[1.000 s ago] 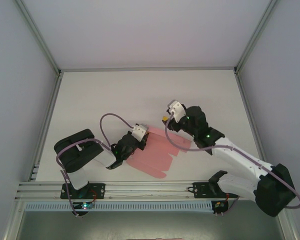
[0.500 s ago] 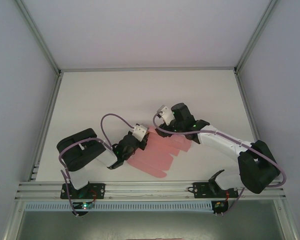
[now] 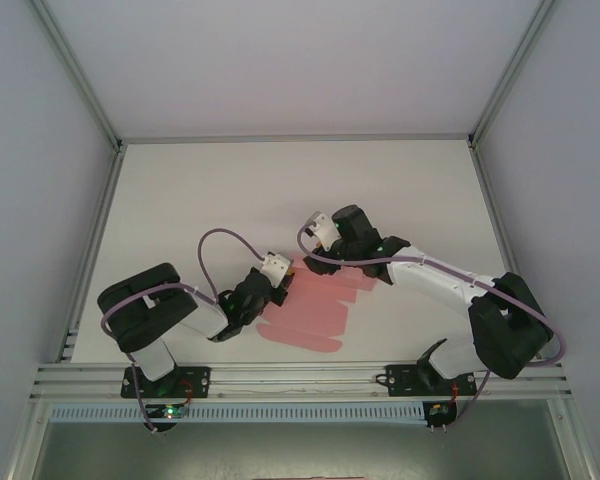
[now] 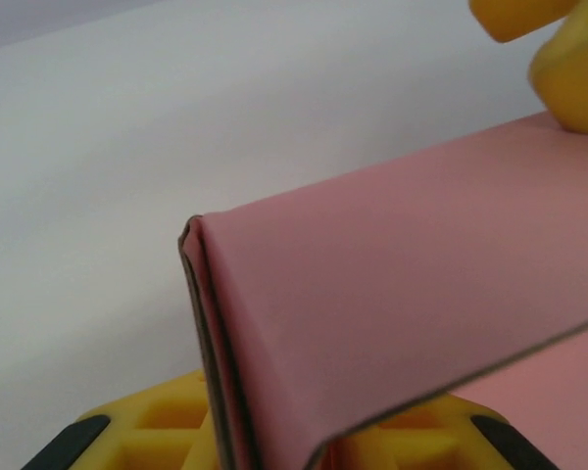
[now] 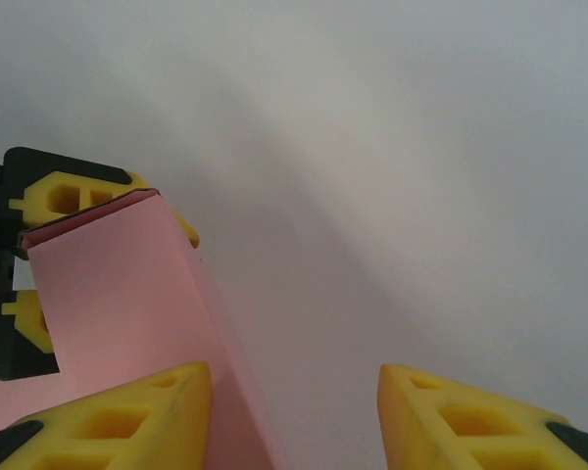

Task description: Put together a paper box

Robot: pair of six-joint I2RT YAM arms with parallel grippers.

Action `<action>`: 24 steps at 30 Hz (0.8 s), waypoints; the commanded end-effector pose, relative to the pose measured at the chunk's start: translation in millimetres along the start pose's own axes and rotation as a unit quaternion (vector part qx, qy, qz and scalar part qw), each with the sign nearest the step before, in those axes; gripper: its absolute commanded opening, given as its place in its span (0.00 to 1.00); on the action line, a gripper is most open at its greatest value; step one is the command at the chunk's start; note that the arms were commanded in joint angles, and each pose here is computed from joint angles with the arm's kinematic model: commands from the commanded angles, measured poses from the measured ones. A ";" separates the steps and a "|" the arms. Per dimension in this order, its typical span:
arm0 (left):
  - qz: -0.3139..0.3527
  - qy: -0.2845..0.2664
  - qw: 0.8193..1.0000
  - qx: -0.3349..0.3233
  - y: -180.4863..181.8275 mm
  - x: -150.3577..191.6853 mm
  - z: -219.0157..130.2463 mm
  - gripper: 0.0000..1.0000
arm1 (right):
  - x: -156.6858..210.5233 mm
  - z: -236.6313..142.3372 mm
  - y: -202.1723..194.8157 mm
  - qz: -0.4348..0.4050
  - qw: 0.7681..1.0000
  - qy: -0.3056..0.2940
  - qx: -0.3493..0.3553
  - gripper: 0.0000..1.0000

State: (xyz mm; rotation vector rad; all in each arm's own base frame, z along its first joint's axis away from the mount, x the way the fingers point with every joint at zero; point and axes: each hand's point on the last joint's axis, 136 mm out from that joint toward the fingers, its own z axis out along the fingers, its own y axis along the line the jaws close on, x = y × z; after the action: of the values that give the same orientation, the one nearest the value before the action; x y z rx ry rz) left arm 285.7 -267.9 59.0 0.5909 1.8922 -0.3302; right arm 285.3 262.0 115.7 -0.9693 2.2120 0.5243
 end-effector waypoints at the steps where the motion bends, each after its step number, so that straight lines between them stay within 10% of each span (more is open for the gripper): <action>1: 0.024 0.075 0.996 -0.038 10.7 32.4 -1.3 0.18 | 43.4 0.3 -1.0 0.016 0.997 0.071 0.011 0.48; 3: 0.024 0.074 0.995 -0.057 15.5 33.0 3.6 0.01 | 43.3 -0.1 1.0 0.013 0.998 0.069 0.008 0.48; 11: 0.085 0.077 0.969 -0.220 44.6 32.6 18.1 0.00 | 48.2 0.1 -1.7 0.015 0.997 0.075 0.017 0.48; 24: 0.054 0.097 0.980 -0.166 26.3 79.4 25.0 0.00 | -0.4 -60.7 -13.5 -0.052 0.994 -0.062 0.072 0.63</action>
State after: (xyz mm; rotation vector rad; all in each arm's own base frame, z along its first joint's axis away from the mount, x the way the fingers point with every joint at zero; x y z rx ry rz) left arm 322.2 -281.4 52.5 0.3340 1.8567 -0.0938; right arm 282.2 216.1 146.5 -0.8535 2.1246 0.3450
